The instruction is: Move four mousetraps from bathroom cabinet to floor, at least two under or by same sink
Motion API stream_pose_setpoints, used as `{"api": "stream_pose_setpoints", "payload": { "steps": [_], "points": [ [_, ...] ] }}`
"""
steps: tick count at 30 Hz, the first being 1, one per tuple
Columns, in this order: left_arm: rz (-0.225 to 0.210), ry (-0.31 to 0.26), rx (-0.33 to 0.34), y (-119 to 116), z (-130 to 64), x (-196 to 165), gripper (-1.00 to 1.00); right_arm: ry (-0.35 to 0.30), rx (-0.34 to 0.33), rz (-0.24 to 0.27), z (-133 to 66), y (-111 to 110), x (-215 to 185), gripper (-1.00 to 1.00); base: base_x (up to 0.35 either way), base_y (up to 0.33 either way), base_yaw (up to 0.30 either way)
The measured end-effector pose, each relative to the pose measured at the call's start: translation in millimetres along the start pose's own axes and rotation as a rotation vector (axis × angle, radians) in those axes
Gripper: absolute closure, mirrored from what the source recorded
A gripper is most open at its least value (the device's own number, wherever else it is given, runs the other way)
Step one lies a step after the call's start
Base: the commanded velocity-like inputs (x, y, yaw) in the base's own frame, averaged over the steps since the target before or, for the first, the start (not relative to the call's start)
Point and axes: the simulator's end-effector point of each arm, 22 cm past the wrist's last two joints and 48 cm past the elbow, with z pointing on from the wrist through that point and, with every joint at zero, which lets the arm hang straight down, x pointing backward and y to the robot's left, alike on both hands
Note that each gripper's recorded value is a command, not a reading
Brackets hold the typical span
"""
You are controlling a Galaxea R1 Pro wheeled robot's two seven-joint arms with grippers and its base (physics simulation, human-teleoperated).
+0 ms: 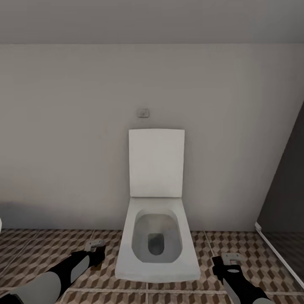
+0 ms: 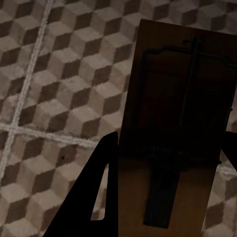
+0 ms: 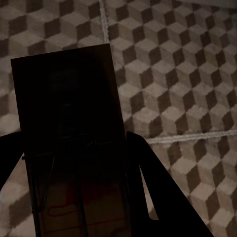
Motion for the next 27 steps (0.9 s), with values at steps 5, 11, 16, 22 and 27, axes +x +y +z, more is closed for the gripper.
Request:
{"api": "stream_pose_setpoints", "payload": {
  "steps": [5, 11, 16, 22, 27],
  "points": [
    [-0.001, 0.001, 0.0, 0.1, 0.1, 0.2, 1.0, 0.0, -0.001, -0.001, 0.0, 0.1, -0.1, 1.0, 0.004, 0.064, 0.0],
    [0.0, 0.0, 0.002, -1.8, 0.0, 0.2, 1.0, 0.0, -0.001, 0.0, 0.0, 0.2, 0.0, 1.0, 0.0, 0.014, 0.0],
    [-0.002, 0.0, 0.003, -2.4, 0.0, 0.2, 1.0, 0.0, -0.001, 0.0, 0.0, 0.2, 0.0, 1.0, 0.0, 0.001, 0.0],
    [-0.005, 0.0, 0.004, -2.5, -0.1, 0.1, 1.0, 0.001, -0.001, 0.0, 0.0, 0.2, 0.1, 1.0, 0.0, 0.0, 0.0],
    [-0.002, 0.022, 0.0, -2.3, 7.0, 10.0, 1.0, 0.02, -0.002, -0.007, 5.2, 2.4, 9.8, 1.0, 0.0, 0.0, 0.0]
  ]
}}
